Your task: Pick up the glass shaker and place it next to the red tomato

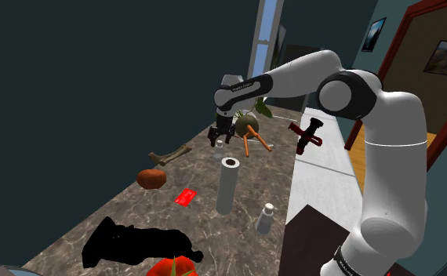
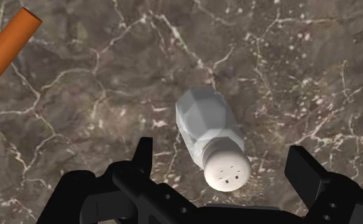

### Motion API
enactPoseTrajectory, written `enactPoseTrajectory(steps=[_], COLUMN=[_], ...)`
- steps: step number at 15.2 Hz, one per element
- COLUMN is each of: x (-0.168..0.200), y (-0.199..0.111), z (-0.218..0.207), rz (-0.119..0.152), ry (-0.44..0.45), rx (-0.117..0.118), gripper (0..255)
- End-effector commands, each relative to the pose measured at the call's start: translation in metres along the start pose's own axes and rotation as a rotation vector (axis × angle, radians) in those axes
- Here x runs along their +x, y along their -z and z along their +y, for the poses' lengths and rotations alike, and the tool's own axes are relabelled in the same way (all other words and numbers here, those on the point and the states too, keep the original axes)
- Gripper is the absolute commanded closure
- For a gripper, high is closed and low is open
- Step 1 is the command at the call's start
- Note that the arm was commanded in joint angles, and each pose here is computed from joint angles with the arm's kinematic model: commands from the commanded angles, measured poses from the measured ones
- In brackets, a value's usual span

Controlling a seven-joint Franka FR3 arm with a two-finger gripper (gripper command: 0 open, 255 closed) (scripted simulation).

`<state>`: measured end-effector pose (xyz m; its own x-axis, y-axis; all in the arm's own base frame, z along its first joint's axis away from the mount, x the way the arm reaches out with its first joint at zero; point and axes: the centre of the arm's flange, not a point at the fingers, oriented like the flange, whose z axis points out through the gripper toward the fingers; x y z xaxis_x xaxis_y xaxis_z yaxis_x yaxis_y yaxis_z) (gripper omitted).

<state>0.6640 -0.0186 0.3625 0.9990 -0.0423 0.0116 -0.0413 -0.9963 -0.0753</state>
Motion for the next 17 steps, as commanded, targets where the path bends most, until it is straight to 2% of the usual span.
enactPoseTrajectory(steps=[1, 2, 11, 17], x=[0.000, 0.000, 0.000, 0.000], y=[0.000, 0.000, 0.000, 0.032], z=[0.000, 0.000, 0.000, -0.002], rz=[0.000, 0.000, 0.000, 0.000], ry=[0.000, 0.000, 0.000, 0.000], rx=[0.000, 0.000, 0.000, 0.000], gripper=[0, 255, 255, 255])
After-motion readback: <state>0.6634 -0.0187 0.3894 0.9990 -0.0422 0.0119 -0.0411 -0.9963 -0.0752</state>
